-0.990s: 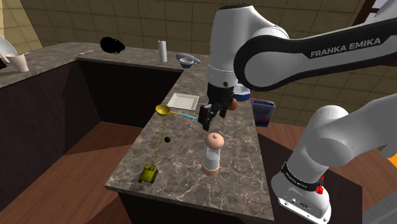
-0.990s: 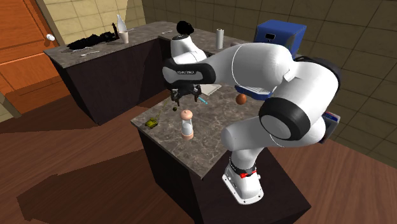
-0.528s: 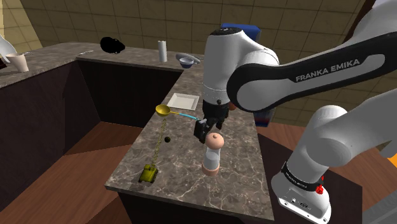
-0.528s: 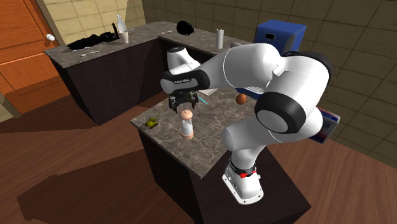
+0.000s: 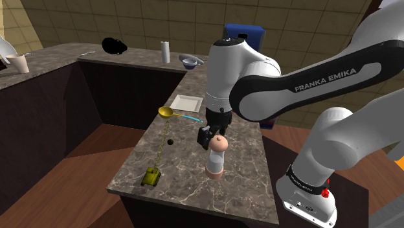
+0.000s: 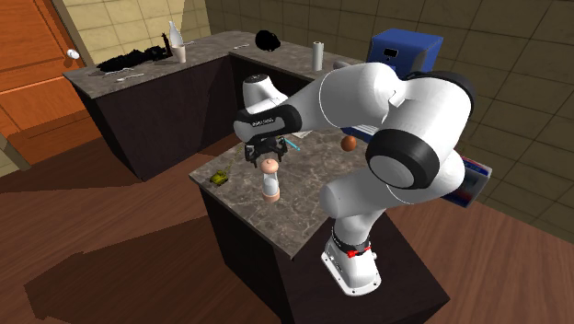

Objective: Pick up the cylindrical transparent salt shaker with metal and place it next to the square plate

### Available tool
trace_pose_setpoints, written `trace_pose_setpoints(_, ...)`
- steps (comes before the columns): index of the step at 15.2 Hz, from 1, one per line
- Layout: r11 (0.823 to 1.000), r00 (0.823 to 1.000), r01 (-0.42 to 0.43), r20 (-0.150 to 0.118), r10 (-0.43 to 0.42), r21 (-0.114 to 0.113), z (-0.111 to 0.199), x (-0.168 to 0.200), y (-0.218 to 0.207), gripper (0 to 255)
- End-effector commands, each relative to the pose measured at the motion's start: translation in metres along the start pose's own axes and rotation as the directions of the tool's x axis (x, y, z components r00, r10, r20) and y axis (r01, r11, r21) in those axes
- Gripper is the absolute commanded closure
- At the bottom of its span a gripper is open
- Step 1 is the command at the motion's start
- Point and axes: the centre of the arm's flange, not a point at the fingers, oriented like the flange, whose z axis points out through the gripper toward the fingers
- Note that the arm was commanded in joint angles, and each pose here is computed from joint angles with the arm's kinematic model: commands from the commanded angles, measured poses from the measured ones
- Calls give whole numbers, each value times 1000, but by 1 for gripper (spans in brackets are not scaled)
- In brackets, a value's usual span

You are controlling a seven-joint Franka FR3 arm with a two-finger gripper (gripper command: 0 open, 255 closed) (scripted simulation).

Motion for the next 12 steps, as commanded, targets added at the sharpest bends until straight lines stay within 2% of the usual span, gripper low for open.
trace_pose_setpoints(1, 1000, 1000, 0, 0, 0, 0, 0, 0, 0, 0)
trace_pose_setpoints(2, 1000, 1000, 0, 0, 0, 0, 0, 0, 0, 0)
trace_pose_setpoints(3, 1000, 1000, 0, 0, 0, 0, 0, 0, 0, 255)
trace_pose_setpoints(12, 1000, 1000, 0, 0, 0, 0, 0, 0, 0, 255)
